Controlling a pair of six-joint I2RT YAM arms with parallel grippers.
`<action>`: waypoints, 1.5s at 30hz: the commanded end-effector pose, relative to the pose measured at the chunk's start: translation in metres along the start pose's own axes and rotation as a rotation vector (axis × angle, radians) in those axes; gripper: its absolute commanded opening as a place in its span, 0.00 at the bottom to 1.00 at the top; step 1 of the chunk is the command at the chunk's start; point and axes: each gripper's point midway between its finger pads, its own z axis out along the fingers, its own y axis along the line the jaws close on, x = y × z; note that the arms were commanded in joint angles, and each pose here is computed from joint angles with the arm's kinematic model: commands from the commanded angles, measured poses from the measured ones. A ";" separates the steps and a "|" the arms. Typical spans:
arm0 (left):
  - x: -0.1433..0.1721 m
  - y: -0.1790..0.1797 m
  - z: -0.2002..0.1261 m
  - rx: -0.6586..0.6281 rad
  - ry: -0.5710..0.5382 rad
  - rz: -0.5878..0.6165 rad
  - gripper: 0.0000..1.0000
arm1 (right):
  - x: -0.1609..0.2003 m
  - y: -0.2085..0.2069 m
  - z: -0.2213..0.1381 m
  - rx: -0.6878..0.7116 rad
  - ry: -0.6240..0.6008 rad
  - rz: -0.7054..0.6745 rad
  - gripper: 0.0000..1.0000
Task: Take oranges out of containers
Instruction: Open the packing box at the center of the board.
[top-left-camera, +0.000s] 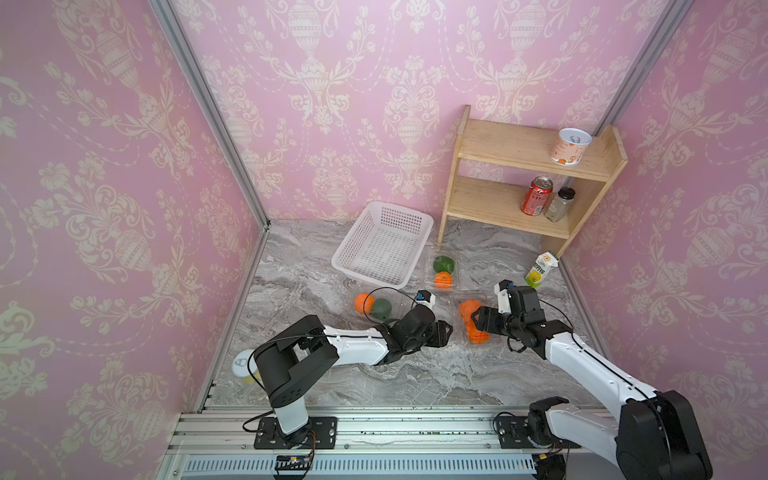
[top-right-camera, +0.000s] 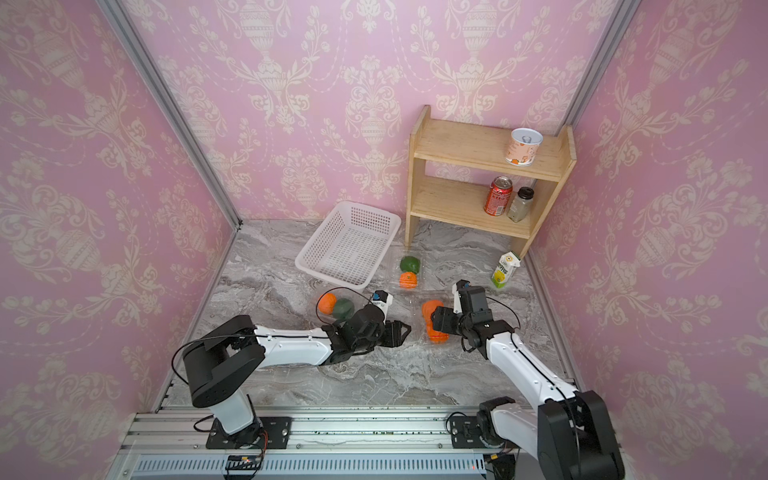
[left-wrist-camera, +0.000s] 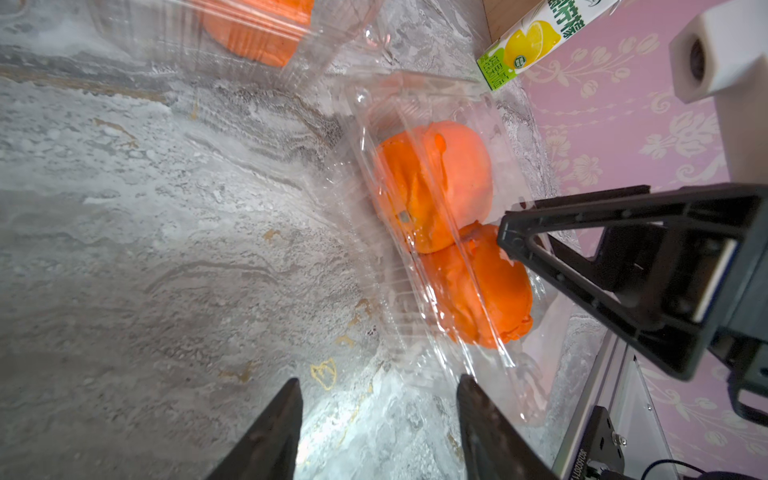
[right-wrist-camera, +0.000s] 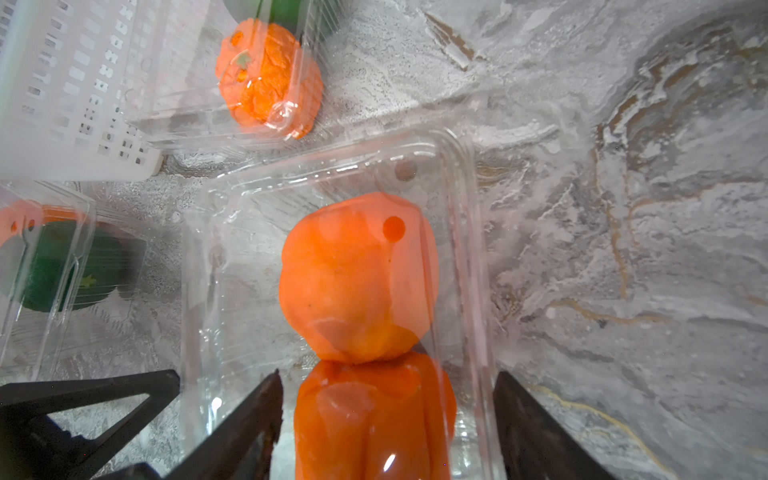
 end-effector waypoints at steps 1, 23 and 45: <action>0.004 -0.004 0.008 0.003 0.022 0.016 0.60 | 0.042 -0.009 0.003 0.021 0.142 0.035 0.80; 0.009 -0.002 0.022 -0.024 0.064 0.019 0.60 | 0.042 -0.009 0.004 0.023 0.143 0.036 0.80; -0.007 0.000 0.002 -0.008 -0.055 0.026 0.59 | 0.043 -0.010 0.004 0.031 0.146 0.036 0.80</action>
